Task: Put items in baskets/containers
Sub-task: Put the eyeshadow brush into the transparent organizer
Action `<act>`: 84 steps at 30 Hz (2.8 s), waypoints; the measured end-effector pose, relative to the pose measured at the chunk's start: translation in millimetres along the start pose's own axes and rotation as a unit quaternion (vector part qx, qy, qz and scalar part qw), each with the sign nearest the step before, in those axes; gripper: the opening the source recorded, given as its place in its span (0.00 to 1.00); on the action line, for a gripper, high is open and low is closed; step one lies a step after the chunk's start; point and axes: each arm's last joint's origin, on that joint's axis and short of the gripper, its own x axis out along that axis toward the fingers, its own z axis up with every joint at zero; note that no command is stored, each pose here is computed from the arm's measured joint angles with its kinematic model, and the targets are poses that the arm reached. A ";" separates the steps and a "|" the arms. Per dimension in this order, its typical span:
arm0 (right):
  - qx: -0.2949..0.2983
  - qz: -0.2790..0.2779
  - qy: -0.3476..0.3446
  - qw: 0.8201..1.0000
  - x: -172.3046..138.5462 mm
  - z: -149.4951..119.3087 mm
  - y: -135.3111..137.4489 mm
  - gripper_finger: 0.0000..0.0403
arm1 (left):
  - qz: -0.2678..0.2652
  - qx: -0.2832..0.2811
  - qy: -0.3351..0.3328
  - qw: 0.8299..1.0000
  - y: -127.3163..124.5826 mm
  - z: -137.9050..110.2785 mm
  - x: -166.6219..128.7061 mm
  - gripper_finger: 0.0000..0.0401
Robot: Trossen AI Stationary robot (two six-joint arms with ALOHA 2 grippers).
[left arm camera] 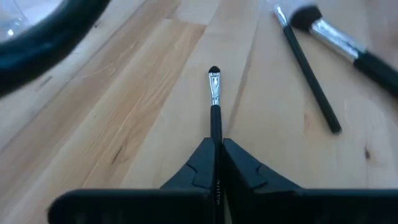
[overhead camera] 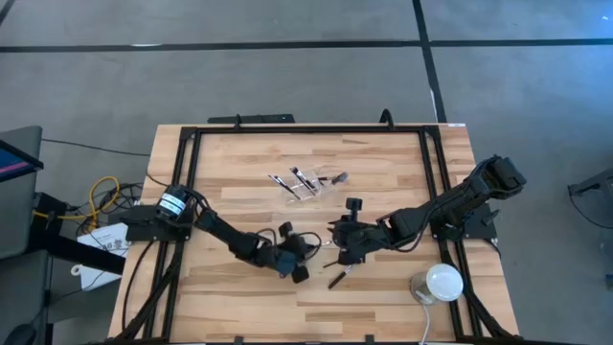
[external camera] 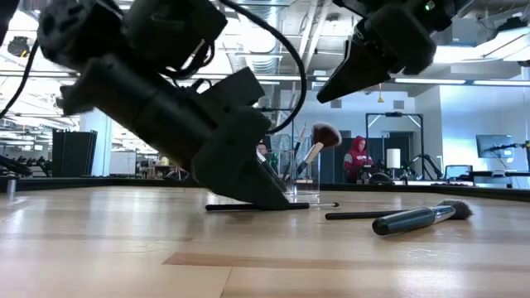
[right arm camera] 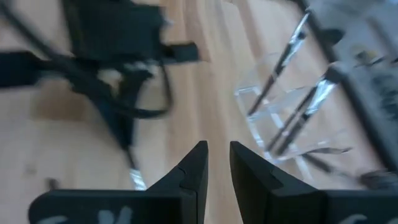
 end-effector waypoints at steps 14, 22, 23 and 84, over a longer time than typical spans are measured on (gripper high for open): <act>0.027 0.107 0.096 0.989 83.2 -37.9 19.3 0.25 | -0.050 -0.020 -0.044 0.998 7.4 -7.4 -2.1 0.03; 0.020 0.118 0.113 0.986 87.9 -36.6 22.1 0.40 | -0.047 -0.020 -0.046 0.998 7.5 -7.5 -1.9 0.03; 0.020 0.121 0.110 0.986 84.9 -34.9 22.1 0.41 | -0.045 -0.020 -0.047 0.998 7.6 -7.5 -1.9 0.03; -0.011 0.140 0.100 0.985 89.0 -36.9 25.5 0.14 | -0.031 0.019 -0.095 0.995 -1.6 14.0 -28.2 0.03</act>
